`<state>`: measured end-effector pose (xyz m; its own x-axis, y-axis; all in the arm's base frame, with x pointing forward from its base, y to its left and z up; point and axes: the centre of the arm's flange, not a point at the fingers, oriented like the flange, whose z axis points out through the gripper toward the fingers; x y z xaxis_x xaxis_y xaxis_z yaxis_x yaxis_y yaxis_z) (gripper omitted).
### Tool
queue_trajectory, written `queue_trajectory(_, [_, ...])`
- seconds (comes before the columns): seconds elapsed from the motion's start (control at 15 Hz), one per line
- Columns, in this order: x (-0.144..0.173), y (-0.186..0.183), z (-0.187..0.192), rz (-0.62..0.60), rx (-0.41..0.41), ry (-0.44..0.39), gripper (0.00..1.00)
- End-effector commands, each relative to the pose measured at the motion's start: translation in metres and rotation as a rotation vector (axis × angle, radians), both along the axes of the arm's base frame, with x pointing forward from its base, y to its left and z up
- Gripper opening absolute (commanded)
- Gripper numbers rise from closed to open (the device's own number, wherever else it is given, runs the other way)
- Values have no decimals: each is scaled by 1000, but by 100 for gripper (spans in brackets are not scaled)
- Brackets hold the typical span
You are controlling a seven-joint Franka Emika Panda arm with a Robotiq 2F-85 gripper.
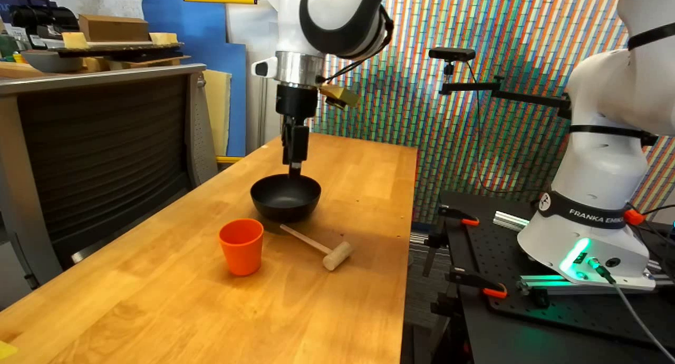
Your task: Put the orange cup in the black bowl
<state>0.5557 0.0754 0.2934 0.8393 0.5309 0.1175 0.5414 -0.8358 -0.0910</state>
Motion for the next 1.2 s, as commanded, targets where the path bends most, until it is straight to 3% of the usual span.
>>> queue_trajectory(0.0, [85, 24, -17, 74, -7, 50, 100])
queue_trajectory(0.27, [134, 49, -37, 136, -21, 80, 100])
queue_trajectory(0.53, [155, 70, -57, 178, -2, 122, 100])
queue_trajectory(0.87, [155, 91, -80, 200, 41, 230, 100])
queue_trajectory(1.07, [149, 92, -92, 205, 27, 242, 100])
queue_trajectory(1.13, [147, 90, -97, 202, 18, 233, 75])
